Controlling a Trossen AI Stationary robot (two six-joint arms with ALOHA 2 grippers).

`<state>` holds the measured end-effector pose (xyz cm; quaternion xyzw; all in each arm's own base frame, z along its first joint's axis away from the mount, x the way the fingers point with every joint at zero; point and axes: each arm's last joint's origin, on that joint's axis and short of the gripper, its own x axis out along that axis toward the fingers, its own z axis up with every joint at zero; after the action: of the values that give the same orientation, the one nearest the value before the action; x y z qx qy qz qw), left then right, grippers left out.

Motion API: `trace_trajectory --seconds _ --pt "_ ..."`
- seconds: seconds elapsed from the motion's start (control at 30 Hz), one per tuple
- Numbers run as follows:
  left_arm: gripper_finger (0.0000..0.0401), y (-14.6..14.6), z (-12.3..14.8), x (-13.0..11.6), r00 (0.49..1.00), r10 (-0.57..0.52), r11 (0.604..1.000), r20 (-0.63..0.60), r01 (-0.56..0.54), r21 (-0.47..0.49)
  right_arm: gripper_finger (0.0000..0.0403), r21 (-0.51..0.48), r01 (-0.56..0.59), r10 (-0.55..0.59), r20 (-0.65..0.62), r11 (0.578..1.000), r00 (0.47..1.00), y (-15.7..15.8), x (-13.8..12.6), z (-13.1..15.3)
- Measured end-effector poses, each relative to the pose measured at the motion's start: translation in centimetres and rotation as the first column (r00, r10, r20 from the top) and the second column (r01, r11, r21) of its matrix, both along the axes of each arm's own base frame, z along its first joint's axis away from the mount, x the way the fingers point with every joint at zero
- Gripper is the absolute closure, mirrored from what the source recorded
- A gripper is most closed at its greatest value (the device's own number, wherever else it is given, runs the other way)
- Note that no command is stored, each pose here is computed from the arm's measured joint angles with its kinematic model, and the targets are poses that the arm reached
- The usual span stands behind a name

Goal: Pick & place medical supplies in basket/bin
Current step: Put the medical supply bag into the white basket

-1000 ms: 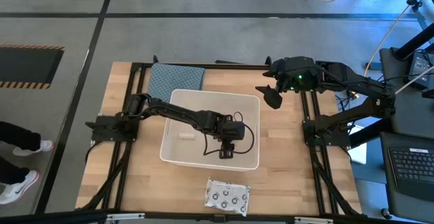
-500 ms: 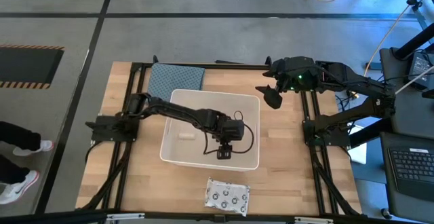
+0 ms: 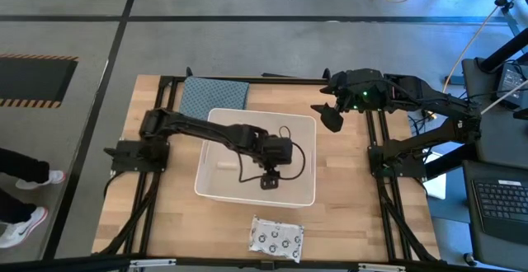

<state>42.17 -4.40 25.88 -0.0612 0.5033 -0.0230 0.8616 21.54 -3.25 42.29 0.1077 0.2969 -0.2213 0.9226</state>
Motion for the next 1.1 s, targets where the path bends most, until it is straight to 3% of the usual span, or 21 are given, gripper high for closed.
trace_trajectory --seconds 0.2,0.4,0.5,0.63,0.83,1.1 --pt "0.0158 0.3 5.2 -2.8 0.995 0.009 1.000 0.100 -0.009 0.002 0.0091 0.000 0.000 0.000 0.000 1.000 1.000 0.0 0.0 0.0" --pt "0.0159 0.3 11.5 -7.2 0.965 -0.003 1.000 0.263 0.009 -0.023 0.0091 0.026 0.015 -0.015 0.002 1.000 1.000 0.0 0.0 -0.1" --pt "0.0159 -0.1 14.2 -9.9 0.944 -0.016 0.998 0.329 0.033 -0.045 0.0091 0.103 0.015 -0.012 -0.031 0.995 0.999 0.2 -0.3 -0.5" --pt "0.0170 -1.2 16.9 -13.6 0.929 0.014 0.992 0.371 0.033 -0.122 0.0091 0.222 0.105 -0.081 -0.116 0.969 0.990 0.5 -1.3 -1.3" --pt "0.0241 -4.0 17.9 -17.4 0.946 0.003 0.982 0.326 0.059 -0.182 0.0091 0.329 0.163 -0.131 -0.119 0.930 0.984 2.1 -3.3 -0.9" --pt "0.0388 -8.6 16.3 -19.9 0.989 0.038 0.984 0.143 -0.012 -0.180 0.0091 0.451 0.132 -0.119 -0.059 0.883 0.991 6.9 -3.9 -0.6"
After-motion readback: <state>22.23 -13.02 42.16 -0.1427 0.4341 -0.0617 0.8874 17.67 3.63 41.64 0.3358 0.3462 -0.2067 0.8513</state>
